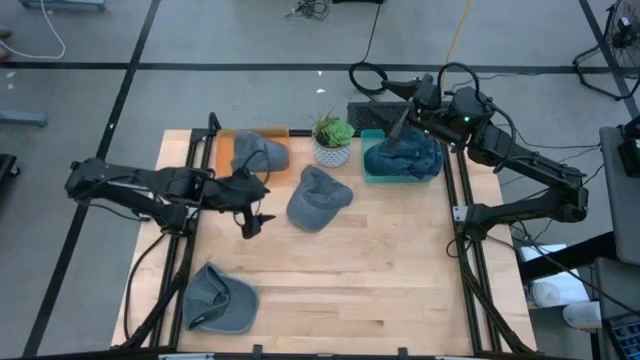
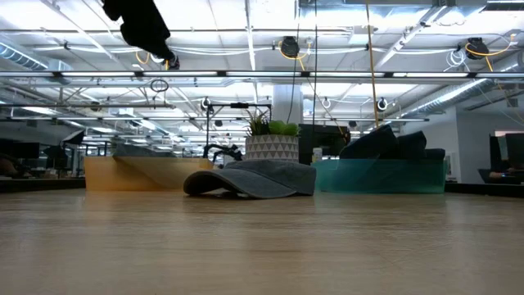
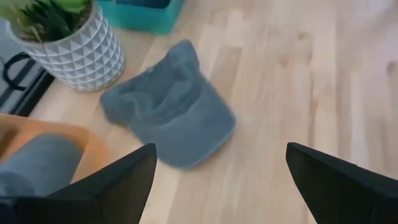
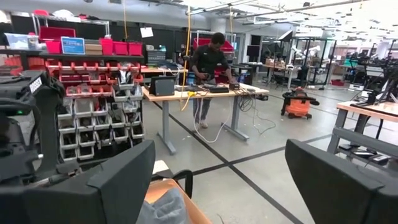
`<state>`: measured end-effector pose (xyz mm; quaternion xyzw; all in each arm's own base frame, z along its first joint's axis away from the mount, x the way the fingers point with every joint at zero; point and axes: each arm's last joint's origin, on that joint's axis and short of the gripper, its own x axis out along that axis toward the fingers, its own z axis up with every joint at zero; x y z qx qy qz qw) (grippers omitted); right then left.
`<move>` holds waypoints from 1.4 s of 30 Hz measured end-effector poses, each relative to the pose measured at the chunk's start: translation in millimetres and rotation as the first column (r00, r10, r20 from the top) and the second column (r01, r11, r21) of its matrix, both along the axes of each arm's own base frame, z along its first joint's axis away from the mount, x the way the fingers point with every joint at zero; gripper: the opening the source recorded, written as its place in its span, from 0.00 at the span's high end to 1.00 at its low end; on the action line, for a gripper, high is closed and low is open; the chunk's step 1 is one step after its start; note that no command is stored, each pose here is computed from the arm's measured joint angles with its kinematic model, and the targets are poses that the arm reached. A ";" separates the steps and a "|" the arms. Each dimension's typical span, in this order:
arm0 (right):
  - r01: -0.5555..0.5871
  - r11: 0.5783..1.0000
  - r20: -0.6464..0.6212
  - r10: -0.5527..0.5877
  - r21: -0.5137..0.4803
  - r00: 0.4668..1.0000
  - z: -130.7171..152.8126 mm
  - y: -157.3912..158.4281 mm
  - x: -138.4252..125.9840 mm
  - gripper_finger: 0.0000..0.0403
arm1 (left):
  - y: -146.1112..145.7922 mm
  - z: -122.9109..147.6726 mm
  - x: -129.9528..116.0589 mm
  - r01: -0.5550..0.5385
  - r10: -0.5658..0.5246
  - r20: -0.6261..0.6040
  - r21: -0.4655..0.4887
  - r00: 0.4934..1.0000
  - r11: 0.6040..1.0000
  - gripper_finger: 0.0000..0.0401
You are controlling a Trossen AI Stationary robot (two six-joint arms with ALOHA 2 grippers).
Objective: Pick & Place hat
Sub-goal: Put the top gray cap into the orange bin
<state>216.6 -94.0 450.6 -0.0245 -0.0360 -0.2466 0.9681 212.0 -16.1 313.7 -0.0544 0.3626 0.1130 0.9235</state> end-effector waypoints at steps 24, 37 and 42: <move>-0.050 0.999 -0.019 0.050 0.004 0.999 -1.8 1.2 0.8 0.13 | -14.3 24.8 44.3 0.213 -0.091 -0.598 0.137 0.796 0.967 0.08; -0.131 0.991 -0.013 0.131 0.007 0.991 -1.4 3.4 1.7 0.12 | -27.4 -8.6 78.8 0.514 -0.255 -0.717 0.166 0.649 0.841 0.08; -0.132 0.991 -0.011 0.132 0.010 0.991 -1.4 3.4 1.7 0.12 | -33.1 -25.9 93.3 0.516 -0.232 -0.739 0.179 0.633 0.838 0.08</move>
